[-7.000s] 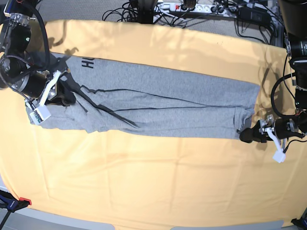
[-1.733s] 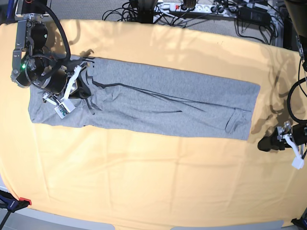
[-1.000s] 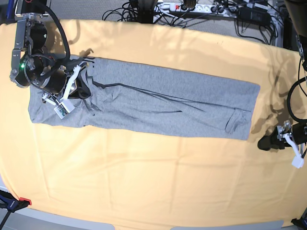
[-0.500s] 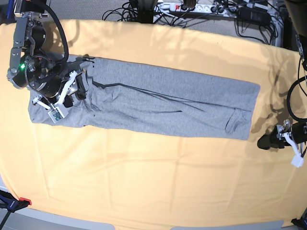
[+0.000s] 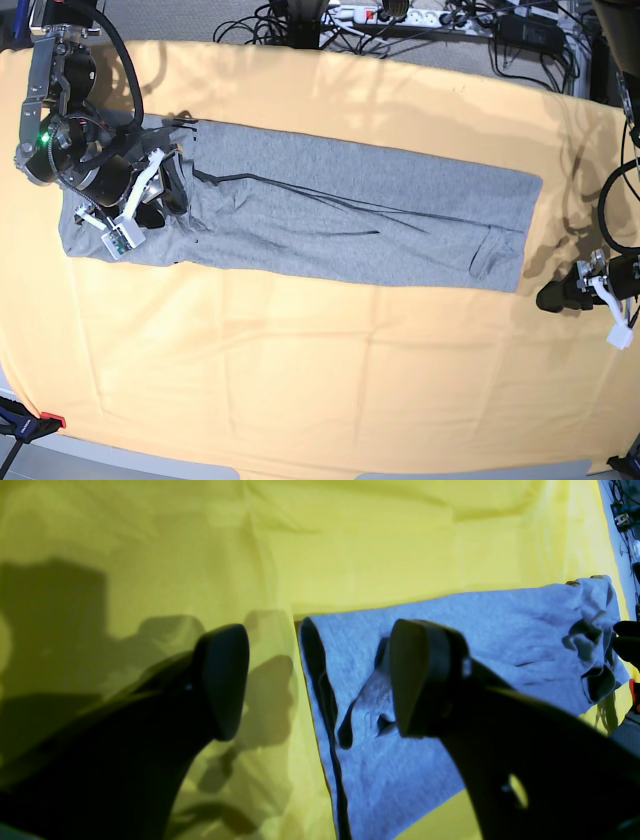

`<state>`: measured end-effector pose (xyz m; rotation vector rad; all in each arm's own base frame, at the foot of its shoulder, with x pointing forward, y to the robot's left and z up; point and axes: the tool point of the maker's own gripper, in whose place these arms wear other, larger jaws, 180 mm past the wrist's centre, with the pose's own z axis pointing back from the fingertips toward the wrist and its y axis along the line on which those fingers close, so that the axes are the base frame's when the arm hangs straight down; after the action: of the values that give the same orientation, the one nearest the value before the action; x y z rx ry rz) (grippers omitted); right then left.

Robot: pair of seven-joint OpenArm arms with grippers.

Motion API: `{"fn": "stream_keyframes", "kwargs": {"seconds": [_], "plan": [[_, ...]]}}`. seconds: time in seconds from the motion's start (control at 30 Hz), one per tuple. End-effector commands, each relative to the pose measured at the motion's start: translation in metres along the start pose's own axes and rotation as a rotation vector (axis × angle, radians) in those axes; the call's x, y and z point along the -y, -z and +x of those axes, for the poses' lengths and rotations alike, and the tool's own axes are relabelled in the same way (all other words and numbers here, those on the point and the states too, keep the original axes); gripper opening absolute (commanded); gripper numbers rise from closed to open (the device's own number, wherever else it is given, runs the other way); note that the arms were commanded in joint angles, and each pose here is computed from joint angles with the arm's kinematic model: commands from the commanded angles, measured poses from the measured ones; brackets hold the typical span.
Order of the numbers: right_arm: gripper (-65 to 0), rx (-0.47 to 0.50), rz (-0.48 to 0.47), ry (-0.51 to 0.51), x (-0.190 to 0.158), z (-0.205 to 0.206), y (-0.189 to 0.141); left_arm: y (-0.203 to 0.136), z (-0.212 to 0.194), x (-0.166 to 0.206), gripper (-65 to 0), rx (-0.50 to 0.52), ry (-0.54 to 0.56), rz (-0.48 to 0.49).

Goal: Layout the t-shirt on the table in an organized manner, then fold the t-shirt properly
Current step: 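Hold the strip end with the right gripper and tuck loose fabric under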

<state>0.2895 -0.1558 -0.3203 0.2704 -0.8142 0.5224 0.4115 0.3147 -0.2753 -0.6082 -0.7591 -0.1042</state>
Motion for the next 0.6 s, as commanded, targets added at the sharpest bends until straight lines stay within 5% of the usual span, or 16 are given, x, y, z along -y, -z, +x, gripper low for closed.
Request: {"fn": "stream_keyframes", "kwargs": {"seconds": [0.0,0.2,0.43,0.57], "plan": [[-40.6,0.042,-0.003,-0.017,0.002,0.011,-0.004,-0.012,0.025,0.004,-20.5,0.07,0.028,-0.007],[-34.8,0.021,-0.009,0.029,0.008,0.001,0.001,-0.012,0.025,0.004,-20.5,0.07,0.028,-0.007],[-35.2,0.038,-0.004,0.038,0.008,0.003,0.002,-0.012,0.025,0.004,-20.5,0.07,0.028,-0.007],[-41.0,0.043,-0.005,0.038,0.008,0.004,0.001,-0.012,0.025,0.004,-20.5,0.07,0.028,-0.007]]}}
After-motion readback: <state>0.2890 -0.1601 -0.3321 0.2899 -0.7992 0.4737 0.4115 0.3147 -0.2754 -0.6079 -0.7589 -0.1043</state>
